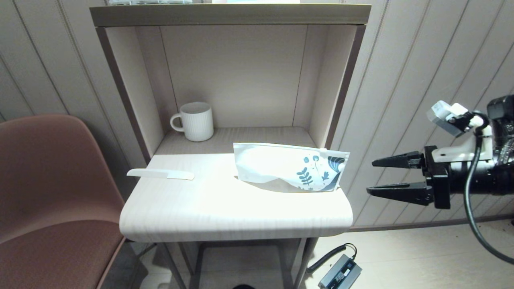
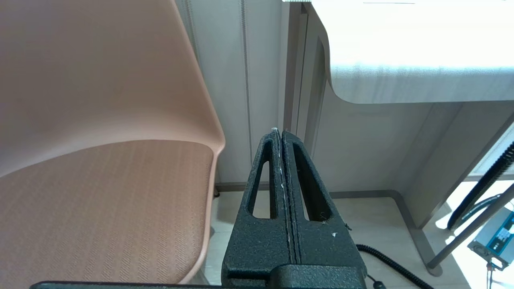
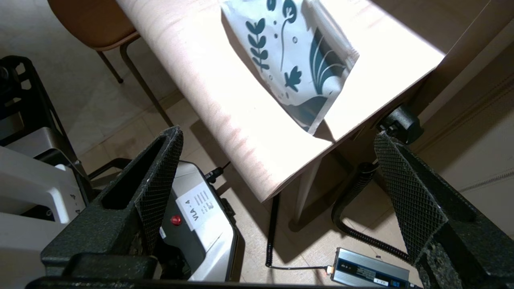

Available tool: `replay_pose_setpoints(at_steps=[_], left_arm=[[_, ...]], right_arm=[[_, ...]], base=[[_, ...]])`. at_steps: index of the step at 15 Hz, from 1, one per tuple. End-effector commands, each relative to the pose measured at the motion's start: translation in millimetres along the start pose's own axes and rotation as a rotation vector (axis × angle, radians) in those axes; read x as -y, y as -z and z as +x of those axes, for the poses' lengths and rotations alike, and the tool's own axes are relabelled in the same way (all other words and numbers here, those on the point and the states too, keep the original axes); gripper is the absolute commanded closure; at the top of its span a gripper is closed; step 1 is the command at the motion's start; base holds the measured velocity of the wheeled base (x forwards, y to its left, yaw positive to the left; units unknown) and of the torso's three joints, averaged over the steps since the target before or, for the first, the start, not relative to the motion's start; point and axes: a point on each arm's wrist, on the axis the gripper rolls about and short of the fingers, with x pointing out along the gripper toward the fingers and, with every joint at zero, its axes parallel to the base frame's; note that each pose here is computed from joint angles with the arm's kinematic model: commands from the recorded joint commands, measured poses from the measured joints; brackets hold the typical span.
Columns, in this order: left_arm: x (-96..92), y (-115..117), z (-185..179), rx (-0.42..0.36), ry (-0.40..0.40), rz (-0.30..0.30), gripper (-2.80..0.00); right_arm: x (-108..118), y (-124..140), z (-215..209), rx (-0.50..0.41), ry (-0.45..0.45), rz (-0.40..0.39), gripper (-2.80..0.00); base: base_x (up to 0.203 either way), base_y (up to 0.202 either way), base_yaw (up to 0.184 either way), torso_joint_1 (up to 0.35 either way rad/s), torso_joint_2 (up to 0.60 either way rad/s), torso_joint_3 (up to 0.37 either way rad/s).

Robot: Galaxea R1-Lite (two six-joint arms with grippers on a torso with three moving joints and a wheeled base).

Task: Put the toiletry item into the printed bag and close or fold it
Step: Pick up the storage bag

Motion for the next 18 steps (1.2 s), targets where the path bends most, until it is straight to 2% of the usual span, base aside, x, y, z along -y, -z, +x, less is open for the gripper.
replay_pose_setpoints(at_steps=[1,6,10,18], left_arm=[[0.0,0.0,0.1,-0.001,0.0,0.0,0.0],[0.0,-0.1,0.1,-0.001,0.0,0.0,0.0],[0.0,-0.1,0.1,-0.001,0.0,0.0,0.0],[0.0,-0.1,0.1,-0.001,0.0,0.0,0.0]], right_arm=[[13.2,0.4,11.2,-0.01,-0.013,0.013,-2.8],[41.1,-0.5,32.8,-0.023,-0.024,0.037,-2.8],[64.4,5.1,58.1,-0.01,-0.108,0.064,-2.8],[56.8,-1.6,98.2,-0.017,-0.216,0.03,-2.8]], base=[[0.0,0.0,0.0,0.0,0.0,0.0],[0.0,0.0,0.0,0.0,0.0,0.0],[0.0,0.0,0.0,0.0,0.0,0.0],[0.0,0.0,0.0,0.0,0.0,0.0]])
